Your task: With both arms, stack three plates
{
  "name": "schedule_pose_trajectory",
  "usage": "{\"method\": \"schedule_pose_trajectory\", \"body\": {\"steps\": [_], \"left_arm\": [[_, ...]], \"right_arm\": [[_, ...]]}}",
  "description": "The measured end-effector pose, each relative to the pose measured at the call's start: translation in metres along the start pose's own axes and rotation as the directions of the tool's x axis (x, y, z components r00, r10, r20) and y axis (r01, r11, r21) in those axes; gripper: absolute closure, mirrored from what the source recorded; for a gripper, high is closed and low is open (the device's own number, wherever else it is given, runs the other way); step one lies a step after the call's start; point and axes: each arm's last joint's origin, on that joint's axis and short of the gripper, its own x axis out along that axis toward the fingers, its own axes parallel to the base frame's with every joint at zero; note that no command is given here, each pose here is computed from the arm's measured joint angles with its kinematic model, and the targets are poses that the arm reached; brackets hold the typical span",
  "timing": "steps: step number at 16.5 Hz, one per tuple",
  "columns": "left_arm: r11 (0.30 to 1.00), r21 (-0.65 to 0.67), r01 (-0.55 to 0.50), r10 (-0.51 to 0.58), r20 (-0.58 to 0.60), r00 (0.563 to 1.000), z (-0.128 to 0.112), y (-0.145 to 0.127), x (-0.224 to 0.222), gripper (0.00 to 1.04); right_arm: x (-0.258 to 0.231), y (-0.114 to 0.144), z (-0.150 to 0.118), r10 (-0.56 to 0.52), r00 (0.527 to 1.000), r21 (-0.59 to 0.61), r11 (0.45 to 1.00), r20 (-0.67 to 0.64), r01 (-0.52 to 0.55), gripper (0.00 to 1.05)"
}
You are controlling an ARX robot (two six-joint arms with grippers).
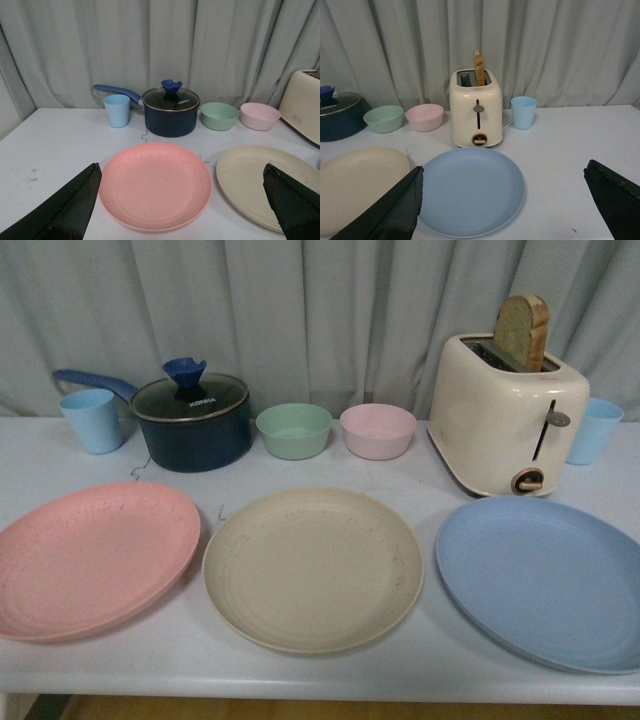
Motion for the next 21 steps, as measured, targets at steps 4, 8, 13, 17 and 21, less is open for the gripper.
{"method": "schedule_pose_trajectory", "body": {"steps": [4, 8, 13, 17, 21], "left_arm": [[1.000, 0.000, 0.000, 0.000, 0.000, 1.000, 0.000, 0.000, 0.000, 0.07], [0.998, 0.004, -0.056, 0.056, -0.116, 0.992, -0.002, 0.000, -0.001, 0.07], [0.991, 0.059, -0.119, 0.133, -0.380, 0.916, 0.064, 0.024, 0.068, 0.07], [0.999, 0.045, 0.014, 0.018, -0.643, 0.766, 0.048, 0.040, 0.146, 0.07], [0.998, 0.010, 0.058, -0.033, -0.724, 0.689, 0.026, 0.069, 0.220, 0.07]], "right_arm": [[0.000, 0.000, 0.000, 0.000, 1.000, 0.000, 1.000, 0.000, 0.000, 0.06], [0.000, 0.000, 0.000, 0.000, 1.000, 0.000, 1.000, 0.000, 0.000, 0.06], [0.000, 0.000, 0.000, 0.001, 1.000, -0.001, 1.000, 0.000, -0.001, 0.06], [0.000, 0.000, 0.000, 0.001, 1.000, -0.001, 1.000, 0.000, -0.001, 0.06], [0.000, 0.000, 0.000, 0.001, 1.000, -0.001, 1.000, 0.001, -0.001, 0.06]]}}
